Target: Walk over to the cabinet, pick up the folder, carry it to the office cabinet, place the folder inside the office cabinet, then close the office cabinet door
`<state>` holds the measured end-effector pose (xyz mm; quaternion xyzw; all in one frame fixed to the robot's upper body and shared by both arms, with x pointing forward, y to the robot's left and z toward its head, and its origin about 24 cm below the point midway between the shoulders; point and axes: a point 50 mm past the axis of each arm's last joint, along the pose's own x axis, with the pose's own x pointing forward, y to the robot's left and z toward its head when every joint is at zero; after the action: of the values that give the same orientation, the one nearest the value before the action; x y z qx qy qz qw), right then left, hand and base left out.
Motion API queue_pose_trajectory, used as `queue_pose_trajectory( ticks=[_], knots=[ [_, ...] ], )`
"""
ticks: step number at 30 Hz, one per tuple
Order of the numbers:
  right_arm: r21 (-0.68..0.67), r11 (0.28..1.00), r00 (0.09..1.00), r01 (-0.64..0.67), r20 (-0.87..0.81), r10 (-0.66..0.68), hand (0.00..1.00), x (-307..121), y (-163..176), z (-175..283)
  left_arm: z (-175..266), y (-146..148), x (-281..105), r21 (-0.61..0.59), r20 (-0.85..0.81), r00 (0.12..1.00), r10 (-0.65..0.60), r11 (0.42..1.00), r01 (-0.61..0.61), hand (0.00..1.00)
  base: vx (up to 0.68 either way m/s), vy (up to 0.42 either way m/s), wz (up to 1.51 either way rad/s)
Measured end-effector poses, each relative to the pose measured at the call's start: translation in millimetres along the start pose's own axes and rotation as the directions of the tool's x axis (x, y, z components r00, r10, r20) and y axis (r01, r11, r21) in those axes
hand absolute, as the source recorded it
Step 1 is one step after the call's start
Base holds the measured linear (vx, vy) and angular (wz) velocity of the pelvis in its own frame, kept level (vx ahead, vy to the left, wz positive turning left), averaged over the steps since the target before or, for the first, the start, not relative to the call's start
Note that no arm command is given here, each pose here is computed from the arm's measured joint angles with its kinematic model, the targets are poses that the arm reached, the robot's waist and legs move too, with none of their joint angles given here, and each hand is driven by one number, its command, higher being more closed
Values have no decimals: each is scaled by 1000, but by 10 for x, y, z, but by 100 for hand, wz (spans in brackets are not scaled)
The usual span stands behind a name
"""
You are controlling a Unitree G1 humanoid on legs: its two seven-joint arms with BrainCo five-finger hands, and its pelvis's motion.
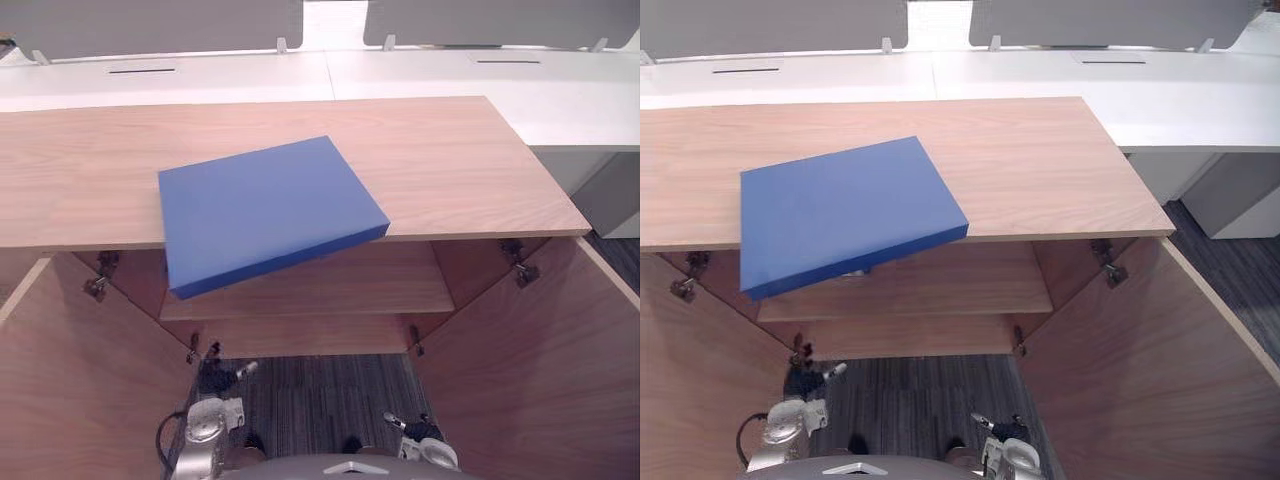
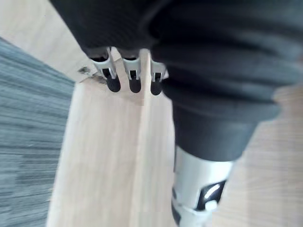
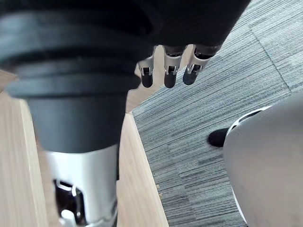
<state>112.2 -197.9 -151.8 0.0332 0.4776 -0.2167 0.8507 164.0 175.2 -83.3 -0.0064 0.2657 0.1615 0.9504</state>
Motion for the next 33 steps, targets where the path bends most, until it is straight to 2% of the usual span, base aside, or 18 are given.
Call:
queue_pose_trajectory(
  ticks=[7, 13, 19, 24, 29, 33],
  knots=[
    [-27, 1000, 1000, -6, 22, 7, 0, -36, -1, -19, 522, 136, -137, -55, 261, 962, 82, 996, -70, 0, -105, 32, 4],
    [-38, 999, 1000, -15, 20, 16, 0, -58, 15, -56, 974, 202, -341, -117, 477, 868, 138, 989, -93, 0, -20, 11, 10],
    [-42, 999, 1000, -11, -16, 10, 0, -57, -8, -137, 1262, 233, -534, -156, 609, 779, 147, 986, -64, 0, 34, -1, -1],
    [-34, 999, 999, -3, -39, 1, 0, -36, -41, -157, 1505, 320, -700, -91, 726, 676, 128, 992, -90, 0, -3, -1, -1],
    [-51, 999, 999, 2, -50, -4, 0, -11, -73, -150, 1606, 399, -779, -75, 771, 622, 135, 990, -121, 0, -16, -3, 0],
    [-80, 997, 998, -2, -62, -3, 0, -1, -99, -170, 1673, 439, -790, 89, 814, 580, 37, 978, -188, 0, -17, -8, 4]
  ],
)
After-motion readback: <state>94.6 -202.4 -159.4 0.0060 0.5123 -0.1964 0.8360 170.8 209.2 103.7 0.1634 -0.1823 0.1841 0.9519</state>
